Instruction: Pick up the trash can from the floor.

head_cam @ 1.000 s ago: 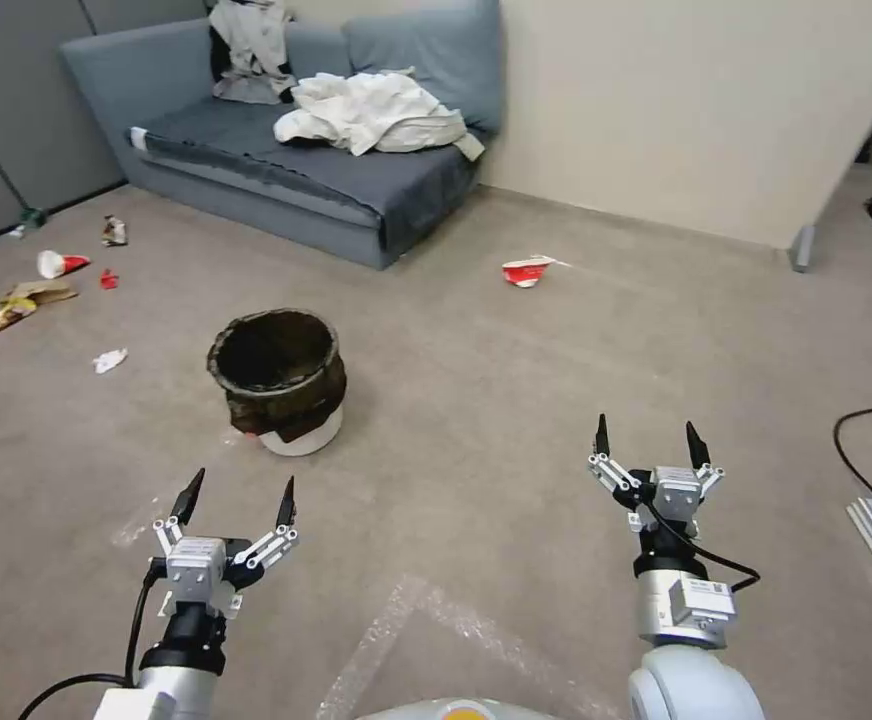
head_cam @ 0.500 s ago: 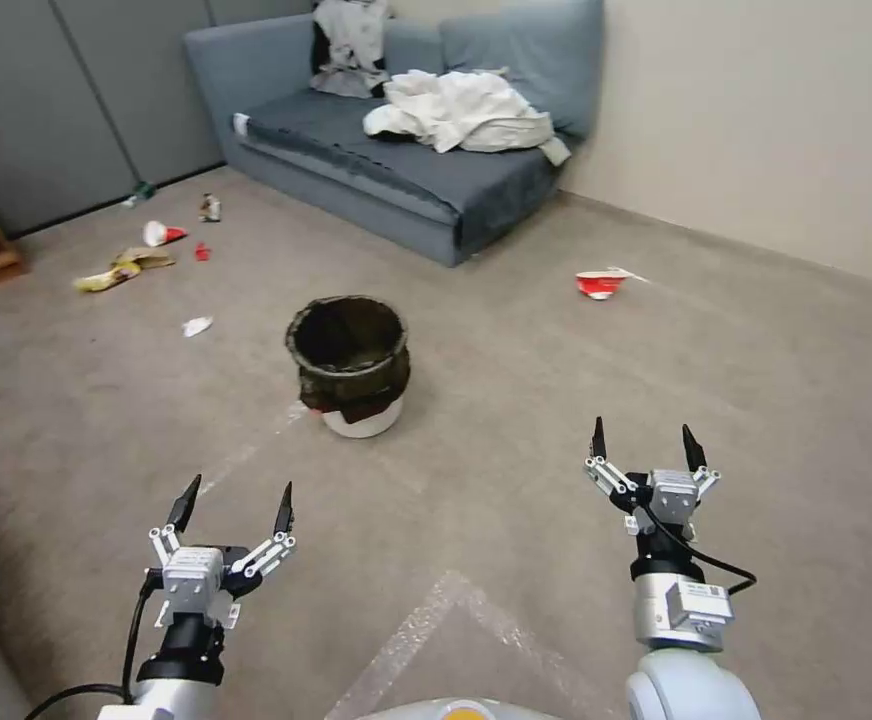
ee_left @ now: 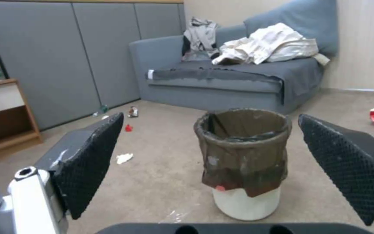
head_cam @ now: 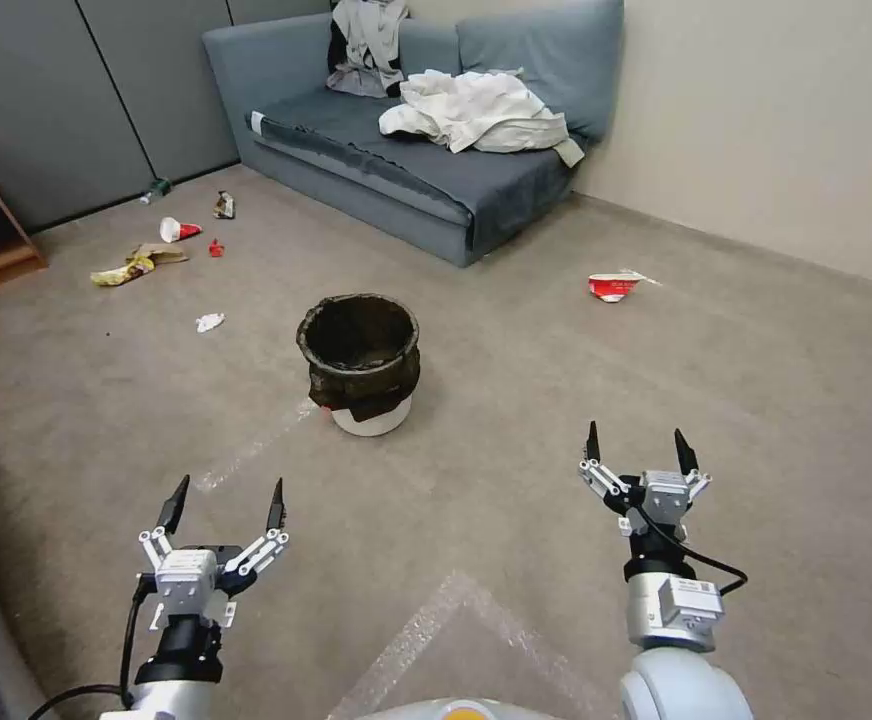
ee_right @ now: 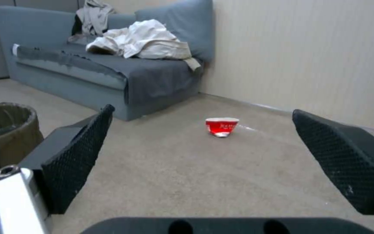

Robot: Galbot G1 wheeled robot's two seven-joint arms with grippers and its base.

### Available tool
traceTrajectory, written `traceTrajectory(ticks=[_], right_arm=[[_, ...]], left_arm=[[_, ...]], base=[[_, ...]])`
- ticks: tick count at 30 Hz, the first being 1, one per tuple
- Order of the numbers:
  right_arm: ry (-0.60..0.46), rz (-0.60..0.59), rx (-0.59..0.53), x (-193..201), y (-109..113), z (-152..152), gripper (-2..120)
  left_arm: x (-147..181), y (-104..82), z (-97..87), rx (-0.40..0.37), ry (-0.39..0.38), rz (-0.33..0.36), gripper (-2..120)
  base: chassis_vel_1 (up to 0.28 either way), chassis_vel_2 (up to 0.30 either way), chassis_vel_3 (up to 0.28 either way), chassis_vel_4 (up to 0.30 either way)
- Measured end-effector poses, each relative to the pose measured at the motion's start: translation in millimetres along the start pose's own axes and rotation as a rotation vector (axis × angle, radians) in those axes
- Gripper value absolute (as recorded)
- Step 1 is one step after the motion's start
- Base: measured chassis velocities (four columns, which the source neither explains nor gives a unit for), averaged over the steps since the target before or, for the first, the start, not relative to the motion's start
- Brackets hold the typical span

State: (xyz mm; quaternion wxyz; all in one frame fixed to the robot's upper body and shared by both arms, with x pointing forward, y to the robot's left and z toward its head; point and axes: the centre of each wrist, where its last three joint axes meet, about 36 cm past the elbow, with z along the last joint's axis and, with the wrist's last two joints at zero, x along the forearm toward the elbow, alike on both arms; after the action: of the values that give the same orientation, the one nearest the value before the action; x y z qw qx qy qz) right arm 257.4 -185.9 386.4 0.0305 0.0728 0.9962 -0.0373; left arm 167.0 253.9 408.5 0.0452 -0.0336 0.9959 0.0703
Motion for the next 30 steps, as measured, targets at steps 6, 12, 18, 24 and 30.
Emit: traceTrajectory(ticks=[6,12,18,24,30], right_arm=[[0.004,-0.002,0.0,0.1,0.4,1.5,100],[0.004,-0.004,0.0,0.1,0.8,1.8,100],[0.004,-0.006,-0.001,-0.4,1.0,2.1,100],[0.005,-0.006,-0.003,-0.5,1.0,2.5,100],[0.005,-0.005,-0.004,-1.0,1.1,3.2,100]], left_arm=[[0.4,-0.3,-0.7,-0.003,0.017,-0.003,100],[-1.2,0.0,-3.5,-0.006,0.023,-0.007,100],[-2.4,0.1,-7.3,-0.008,0.052,-0.016,100],[-2.8,0.0,-7.9,-0.009,0.061,-0.02,100],[-4.2,0.0,-9.0,-0.01,0.066,-0.021,100]], base=[[0.0,0.0,0.0,0.0],[-0.053,0.048,0.054,-0.056],[-0.091,0.101,0.102,-0.098],[-0.139,0.136,0.133,-0.129],[-0.15,0.143,0.153,-0.14]])
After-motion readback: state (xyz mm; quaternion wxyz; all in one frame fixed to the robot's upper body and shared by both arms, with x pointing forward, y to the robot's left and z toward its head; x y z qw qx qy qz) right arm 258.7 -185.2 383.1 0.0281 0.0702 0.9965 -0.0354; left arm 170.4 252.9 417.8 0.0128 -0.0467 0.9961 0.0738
